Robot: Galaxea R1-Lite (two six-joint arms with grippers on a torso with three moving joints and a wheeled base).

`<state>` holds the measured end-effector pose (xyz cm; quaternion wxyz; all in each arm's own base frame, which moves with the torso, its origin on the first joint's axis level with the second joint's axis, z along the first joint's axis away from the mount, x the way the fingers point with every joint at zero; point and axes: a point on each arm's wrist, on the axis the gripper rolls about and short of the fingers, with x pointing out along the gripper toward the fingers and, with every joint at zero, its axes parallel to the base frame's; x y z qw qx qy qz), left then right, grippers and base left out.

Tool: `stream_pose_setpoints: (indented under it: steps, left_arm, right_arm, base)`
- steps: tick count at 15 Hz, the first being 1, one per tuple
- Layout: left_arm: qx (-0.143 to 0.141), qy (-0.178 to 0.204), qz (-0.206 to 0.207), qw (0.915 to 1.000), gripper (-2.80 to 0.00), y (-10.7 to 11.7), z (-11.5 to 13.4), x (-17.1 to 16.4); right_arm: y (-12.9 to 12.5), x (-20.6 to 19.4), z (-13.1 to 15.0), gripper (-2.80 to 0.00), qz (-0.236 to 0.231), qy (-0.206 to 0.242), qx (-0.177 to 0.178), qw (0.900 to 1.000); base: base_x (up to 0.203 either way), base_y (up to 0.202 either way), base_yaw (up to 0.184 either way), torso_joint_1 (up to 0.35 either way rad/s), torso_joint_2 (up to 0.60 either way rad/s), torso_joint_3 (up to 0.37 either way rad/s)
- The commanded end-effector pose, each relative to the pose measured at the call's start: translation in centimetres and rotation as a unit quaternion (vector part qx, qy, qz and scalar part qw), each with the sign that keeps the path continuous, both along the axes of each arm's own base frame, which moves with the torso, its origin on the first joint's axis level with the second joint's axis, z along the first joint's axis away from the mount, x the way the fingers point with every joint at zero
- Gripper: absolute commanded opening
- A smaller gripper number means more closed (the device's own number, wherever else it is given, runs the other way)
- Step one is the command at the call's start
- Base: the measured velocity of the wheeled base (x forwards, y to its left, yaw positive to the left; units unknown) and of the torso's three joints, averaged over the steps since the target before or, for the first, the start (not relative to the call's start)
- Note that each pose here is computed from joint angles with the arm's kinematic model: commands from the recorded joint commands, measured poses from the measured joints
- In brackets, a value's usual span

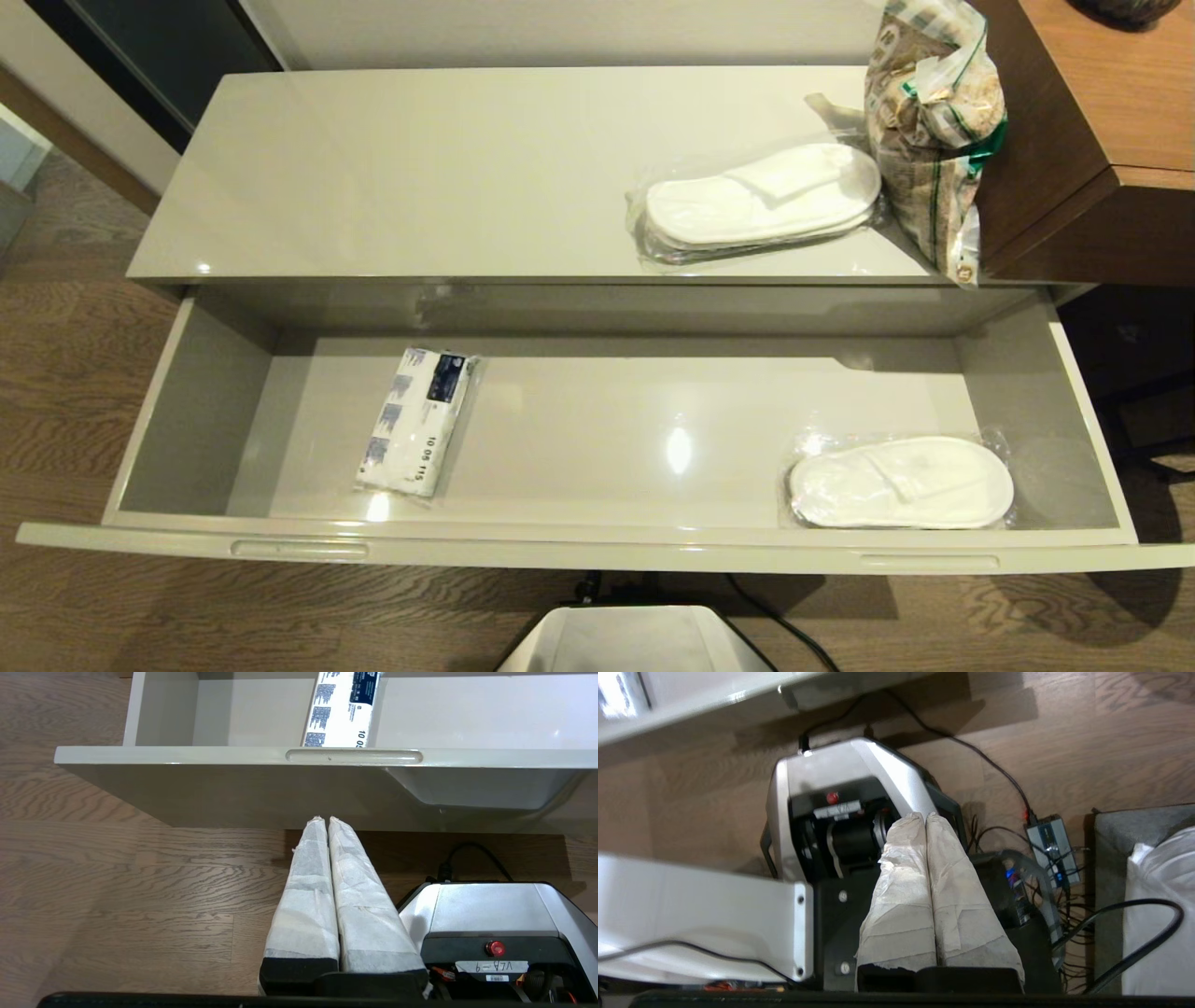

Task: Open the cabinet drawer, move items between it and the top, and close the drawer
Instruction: Pick up the solid drinks on the table

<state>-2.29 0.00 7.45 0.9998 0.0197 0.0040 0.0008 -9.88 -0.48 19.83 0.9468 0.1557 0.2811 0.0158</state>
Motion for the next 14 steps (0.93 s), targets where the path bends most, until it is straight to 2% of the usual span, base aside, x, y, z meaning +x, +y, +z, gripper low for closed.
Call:
stream_pose_setpoints:
  steps: [1, 2, 3, 4, 6, 8, 9, 12, 14]
  left_arm:
    - [0.0, 0.0, 0.0, 1.0, -2.8, 0.0, 0.0, 0.0]
    - [0.0, 0.0, 0.0, 1.0, -2.8, 0.0, 0.0, 0.0]
    - [0.0, 0.001, 0.0, 1.0, -2.8, 0.0, 0.0, 0.0]
    - [0.0, 0.001, 0.0, 1.0, -2.8, 0.0, 0.0, 0.0]
    - [0.0, 0.001, 0.0, 1.0, -2.8, 0.0, 0.0, 0.0]
    - [0.0, 0.001, 0.001, 1.0, -2.8, 0.0, 0.0, 0.0]
    - [0.0, 0.001, 0.0, 1.0, -2.8, 0.0, 0.0, 0.0]
    - [0.0, 0.001, 0.0, 1.0, -2.8, 0.0, 0.0, 0.0]
    - [0.0, 0.001, 0.001, 1.0, -2.8, 0.0, 0.0, 0.0]
  right_arm:
    - [0.8, -0.6, -1.1, -2.8, 0.01, -0.005, 0.004, 1.0]
    - [0.8, -1.0, -2.4, -2.8, 0.02, -0.012, -0.007, 1.0]
    - [0.7, -0.8, -3.4, -2.8, 0.035, -0.017, -0.043, 0.998]
    - [0.6, -0.2, -3.9, -2.8, 0.024, -0.015, -0.066, 0.997]
    - [0.5, 0.1, -5.9, -2.8, 0.018, -0.009, -0.076, 0.997]
    - [0.5, 0.0, -7.9, -2.8, 0.023, -0.08, -0.101, 0.991]
    - [0.5, 0.9, -8.1, -2.8, 0.019, -0.13, -0.111, 0.985]
    - [0.4, 4.6, -8.5, -2.8, -0.022, -0.251, -0.113, 0.961]
    - [0.4, 6.7, -9.9, -2.8, -0.041, -0.321, -0.119, 0.939]
  base:
    - [0.0, 0.0, 0.0, 0.0, 0.0, 0.0]
    - [0.0, 0.0, 0.0, 0.0, 0.0, 0.0]
    - [0.0, 0.0, 0.0, 0.0, 0.0, 0.0]
    - [0.0, 0.0, 0.0, 0.0, 0.0, 0.0]
    - [0.0, 0.0, 0.0, 0.0, 0.0, 0.0]
    - [0.0, 0.0, 0.0, 0.0, 0.0, 0.0]
    - [0.0, 0.0, 0.0, 0.0, 0.0, 0.0]
    - [0.0, 0.0, 0.0, 0.0, 0.0, 0.0]
    - [0.0, 0.0, 0.0, 0.0, 0.0, 0.0]
